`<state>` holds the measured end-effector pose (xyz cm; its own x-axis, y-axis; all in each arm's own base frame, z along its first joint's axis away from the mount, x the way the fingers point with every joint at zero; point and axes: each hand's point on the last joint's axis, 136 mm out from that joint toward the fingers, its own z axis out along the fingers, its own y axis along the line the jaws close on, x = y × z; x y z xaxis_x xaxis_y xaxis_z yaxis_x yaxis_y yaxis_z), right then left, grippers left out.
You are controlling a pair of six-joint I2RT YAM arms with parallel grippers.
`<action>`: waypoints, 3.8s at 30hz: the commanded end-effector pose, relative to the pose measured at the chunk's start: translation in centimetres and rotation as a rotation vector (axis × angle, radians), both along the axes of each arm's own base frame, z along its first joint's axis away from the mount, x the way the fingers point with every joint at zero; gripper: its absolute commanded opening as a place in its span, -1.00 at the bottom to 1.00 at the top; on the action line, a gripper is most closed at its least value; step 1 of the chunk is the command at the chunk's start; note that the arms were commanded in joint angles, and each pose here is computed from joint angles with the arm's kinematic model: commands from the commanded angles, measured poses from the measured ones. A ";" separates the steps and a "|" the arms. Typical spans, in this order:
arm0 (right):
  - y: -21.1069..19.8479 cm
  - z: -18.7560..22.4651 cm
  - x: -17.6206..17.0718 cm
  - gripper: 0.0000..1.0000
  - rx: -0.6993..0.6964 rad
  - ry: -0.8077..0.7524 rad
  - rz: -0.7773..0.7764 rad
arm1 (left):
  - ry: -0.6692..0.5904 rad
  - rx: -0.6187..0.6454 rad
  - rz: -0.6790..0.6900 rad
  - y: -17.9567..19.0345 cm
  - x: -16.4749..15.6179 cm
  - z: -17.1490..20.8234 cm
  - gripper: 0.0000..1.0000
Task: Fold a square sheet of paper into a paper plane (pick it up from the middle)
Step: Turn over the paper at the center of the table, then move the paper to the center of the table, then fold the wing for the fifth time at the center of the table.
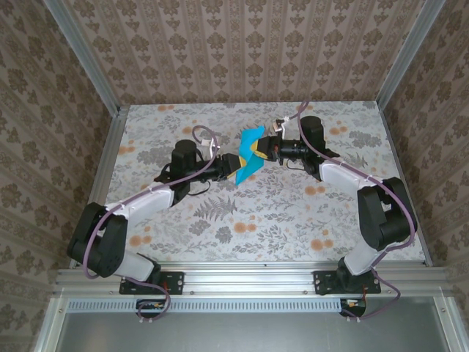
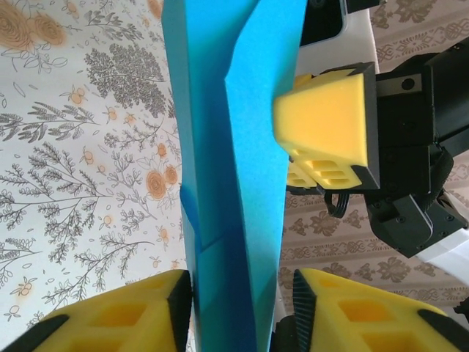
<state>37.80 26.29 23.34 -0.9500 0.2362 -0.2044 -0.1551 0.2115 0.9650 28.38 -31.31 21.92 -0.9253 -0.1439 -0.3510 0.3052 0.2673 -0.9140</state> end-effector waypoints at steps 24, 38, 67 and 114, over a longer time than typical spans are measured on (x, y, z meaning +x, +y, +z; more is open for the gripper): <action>-9.4 -5.7 -1.1 0.37 -0.573 -0.008 -0.304 | -0.017 0.623 0.193 6.7 1.6 -7.0 -0.83; -14.0 -6.7 -2.3 0.51 -0.747 -0.029 -0.494 | -0.047 1.685 0.369 15.6 2.2 -12.1 -0.83; -14.3 -8.8 -2.5 0.45 -0.781 0.048 -0.484 | -0.090 1.365 0.109 2.7 1.0 -13.2 0.11; 8.6 -22.2 -3.8 -0.40 -0.974 0.069 0.191 | 0.387 0.577 0.389 13.9 1.2 -16.2 0.32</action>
